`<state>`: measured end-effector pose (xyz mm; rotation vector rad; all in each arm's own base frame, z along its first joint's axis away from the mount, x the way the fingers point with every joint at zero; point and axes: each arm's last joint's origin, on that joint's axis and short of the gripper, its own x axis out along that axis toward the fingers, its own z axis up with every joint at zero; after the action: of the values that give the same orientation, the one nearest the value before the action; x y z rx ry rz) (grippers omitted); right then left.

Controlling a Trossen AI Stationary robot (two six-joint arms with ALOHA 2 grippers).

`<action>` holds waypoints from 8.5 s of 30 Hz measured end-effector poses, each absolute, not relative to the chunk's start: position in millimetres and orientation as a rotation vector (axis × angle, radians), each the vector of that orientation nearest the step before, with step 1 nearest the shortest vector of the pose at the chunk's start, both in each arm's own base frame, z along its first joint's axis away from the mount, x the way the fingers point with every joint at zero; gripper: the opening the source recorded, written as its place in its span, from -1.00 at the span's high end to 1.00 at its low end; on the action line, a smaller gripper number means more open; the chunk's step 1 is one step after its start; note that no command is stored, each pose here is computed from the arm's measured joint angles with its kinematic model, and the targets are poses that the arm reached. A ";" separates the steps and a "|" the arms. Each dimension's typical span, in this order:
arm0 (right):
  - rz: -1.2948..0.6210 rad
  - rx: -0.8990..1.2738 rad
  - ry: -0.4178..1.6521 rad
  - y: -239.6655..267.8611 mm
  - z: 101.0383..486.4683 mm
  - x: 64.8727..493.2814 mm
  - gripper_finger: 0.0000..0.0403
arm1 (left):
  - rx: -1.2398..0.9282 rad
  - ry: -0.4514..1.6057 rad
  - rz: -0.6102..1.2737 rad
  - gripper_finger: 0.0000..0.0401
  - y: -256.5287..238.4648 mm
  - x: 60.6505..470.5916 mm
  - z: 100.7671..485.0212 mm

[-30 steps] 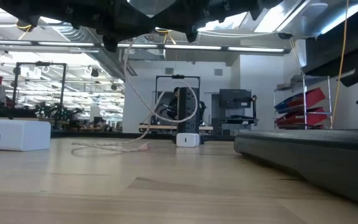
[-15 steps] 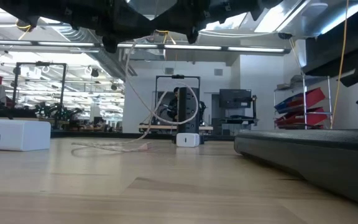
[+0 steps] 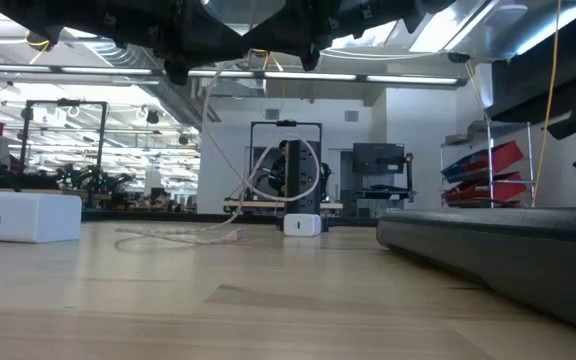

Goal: Insert USB
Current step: Insert the pink USB cable into the white USB adapter

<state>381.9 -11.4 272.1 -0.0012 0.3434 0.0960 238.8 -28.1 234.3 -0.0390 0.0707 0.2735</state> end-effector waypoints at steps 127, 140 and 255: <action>0.520 -1.209 1.319 -20.5 162.4 414.6 -0.28 | -0.214 0.011 0.430 1.00 -3.4 209.4 258.7; 0.602 -1.253 1.283 -19.4 146.2 422.2 -0.13 | -0.233 0.003 0.429 1.00 -3.4 208.4 259.8; 0.387 -0.130 0.336 39.2 223.6 449.9 0.17 | -0.286 -0.003 0.275 1.00 -37.8 204.9 261.0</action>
<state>449.9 39.2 223.6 -0.1296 0.3363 0.3869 204.9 -37.8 261.0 -0.2861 -0.0031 0.2752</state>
